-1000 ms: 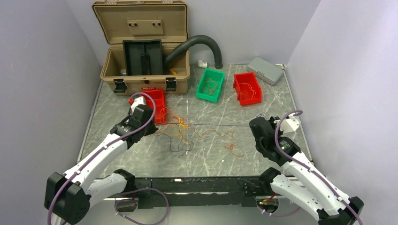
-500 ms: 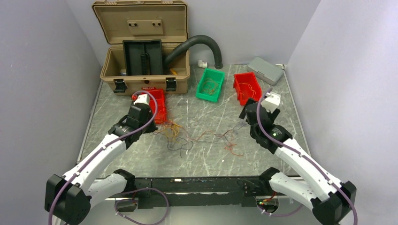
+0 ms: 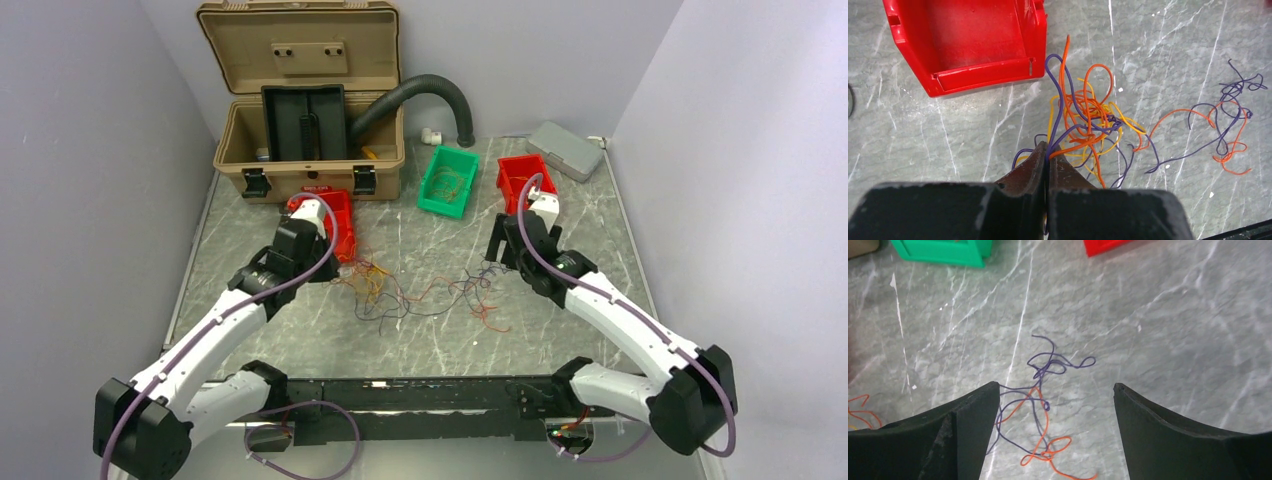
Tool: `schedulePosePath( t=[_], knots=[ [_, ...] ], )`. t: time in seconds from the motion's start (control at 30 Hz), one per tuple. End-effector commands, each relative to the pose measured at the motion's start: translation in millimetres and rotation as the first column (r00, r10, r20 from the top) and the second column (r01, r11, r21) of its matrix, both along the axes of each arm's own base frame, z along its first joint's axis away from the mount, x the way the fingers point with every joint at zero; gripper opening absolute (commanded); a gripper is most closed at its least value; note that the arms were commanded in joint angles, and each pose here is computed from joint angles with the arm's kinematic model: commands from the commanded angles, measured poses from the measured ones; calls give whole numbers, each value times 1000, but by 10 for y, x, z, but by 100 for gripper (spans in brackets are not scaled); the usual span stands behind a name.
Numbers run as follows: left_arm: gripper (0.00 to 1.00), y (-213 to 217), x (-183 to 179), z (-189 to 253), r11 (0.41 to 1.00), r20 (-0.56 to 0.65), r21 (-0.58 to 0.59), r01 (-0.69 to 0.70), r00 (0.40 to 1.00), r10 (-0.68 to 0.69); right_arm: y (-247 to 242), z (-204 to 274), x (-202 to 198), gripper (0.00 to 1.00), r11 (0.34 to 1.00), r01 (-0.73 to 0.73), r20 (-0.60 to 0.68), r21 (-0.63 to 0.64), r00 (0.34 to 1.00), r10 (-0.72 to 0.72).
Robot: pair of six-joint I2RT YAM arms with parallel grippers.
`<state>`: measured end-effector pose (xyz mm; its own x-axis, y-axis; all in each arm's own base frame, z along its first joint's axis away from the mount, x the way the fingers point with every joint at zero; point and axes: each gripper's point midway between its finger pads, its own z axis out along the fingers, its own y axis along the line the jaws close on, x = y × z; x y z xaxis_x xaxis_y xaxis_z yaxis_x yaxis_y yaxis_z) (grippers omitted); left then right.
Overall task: Untangle the cables
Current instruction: Untie the cable.
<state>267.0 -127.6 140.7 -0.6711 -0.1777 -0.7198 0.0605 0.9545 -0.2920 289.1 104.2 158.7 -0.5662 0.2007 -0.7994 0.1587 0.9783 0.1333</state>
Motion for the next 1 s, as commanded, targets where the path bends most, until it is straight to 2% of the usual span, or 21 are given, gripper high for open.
schedulePosePath(
  t=[0.0, 0.1, 0.23, 0.43, 0.6, 0.63, 0.73, 0.8, 0.97],
  knots=[
    [7, 2, 52, 176, 1000, 70, -24, -4, 998, 6, 192, -243, 58, 86, 979, 86, -45, 184, 996, -80],
    [6, -2, 48, 181, 999, 75, -32, -5, 997, 8, 345, -531, 115, 87, 958, 125, -115, 257, 989, -98],
    [7, 23, 39, 196, 1000, 76, -26, -13, 997, 15, 390, -849, 187, 87, 946, 221, -215, 239, 962, -171],
    [6, 82, 19, 251, 999, 92, -18, -35, 995, 37, 260, -1189, 227, 77, 896, 389, -275, 214, 904, -327],
    [4, 157, 7, 314, 997, 109, -13, -72, 991, 73, 175, -1395, 363, 53, 864, 444, -294, 238, 881, -371],
    [4, 186, 1, 336, 996, 117, -12, -86, 989, 87, 165, -1416, 401, 43, 862, 446, -298, 243, 880, -371],
    [3, 281, -27, 408, 991, 157, -21, -130, 979, 131, 151, -1457, 492, 0, 851, 448, -309, 273, 879, -363],
    [3, 351, -51, 459, 987, 181, -27, -160, 970, 163, 15, -1404, 526, 0, 831, 486, -307, 270, 862, -405],
    [0, 705, -159, 538, 943, 205, -3, -333, 923, 327, -757, -870, 571, 0, 769, 605, -158, 205, 796, -584]
  ],
)
